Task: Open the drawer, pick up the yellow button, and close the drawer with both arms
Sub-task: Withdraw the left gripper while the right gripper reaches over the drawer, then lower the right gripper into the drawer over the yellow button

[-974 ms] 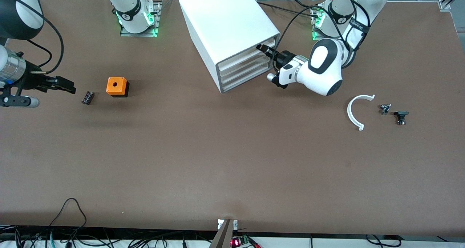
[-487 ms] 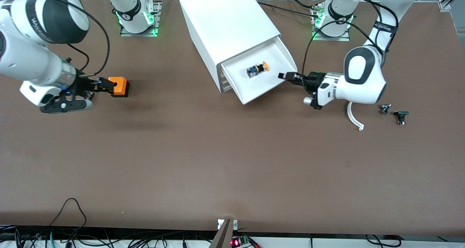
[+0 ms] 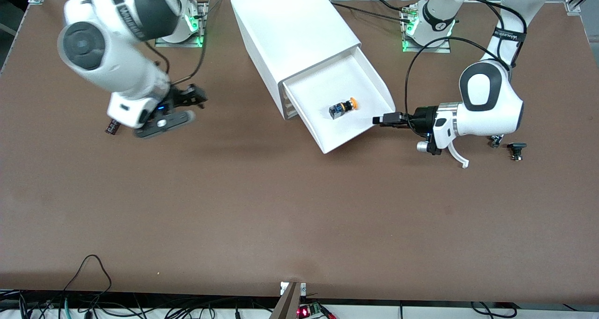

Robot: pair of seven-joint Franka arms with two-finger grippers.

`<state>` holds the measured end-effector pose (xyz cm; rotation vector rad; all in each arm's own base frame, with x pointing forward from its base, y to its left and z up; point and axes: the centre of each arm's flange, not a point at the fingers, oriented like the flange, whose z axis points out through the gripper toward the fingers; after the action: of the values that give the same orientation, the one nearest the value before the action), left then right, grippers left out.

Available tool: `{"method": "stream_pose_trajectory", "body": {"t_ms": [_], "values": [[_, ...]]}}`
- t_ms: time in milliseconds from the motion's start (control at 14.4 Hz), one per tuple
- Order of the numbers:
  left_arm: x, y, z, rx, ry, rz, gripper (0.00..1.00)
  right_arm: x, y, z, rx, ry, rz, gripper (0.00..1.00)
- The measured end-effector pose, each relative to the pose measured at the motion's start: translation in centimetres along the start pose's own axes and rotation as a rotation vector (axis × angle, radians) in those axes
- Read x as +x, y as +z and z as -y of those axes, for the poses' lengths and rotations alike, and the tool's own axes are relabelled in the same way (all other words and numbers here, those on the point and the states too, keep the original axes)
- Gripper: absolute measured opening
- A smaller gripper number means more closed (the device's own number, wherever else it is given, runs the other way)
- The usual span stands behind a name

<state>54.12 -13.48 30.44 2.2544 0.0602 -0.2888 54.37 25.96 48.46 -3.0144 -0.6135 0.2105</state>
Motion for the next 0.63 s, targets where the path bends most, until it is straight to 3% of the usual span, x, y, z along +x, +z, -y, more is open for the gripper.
{"method": "stream_pose_trajectory", "body": {"t_ms": [278, 487, 626], "values": [[1.8, -7.2, -3.3, 0.288, 0.211, -0.059, 0.98, 0.4, 2.0, 10.8, -0.015, -0.186, -0.015, 1.0], [1.9, -15.1, -6.6, 0.427, 0.298, -0.18, 1.0, 0.4, 3.2, 20.2, -0.026, -0.33, -0.032, 1.0], [1.3, -18.5, -7.1, 0.481, 0.308, -0.211, 1.0, 0.7, 3.1, 24.7, -0.018, -0.393, -0.069, 1.0]]}}
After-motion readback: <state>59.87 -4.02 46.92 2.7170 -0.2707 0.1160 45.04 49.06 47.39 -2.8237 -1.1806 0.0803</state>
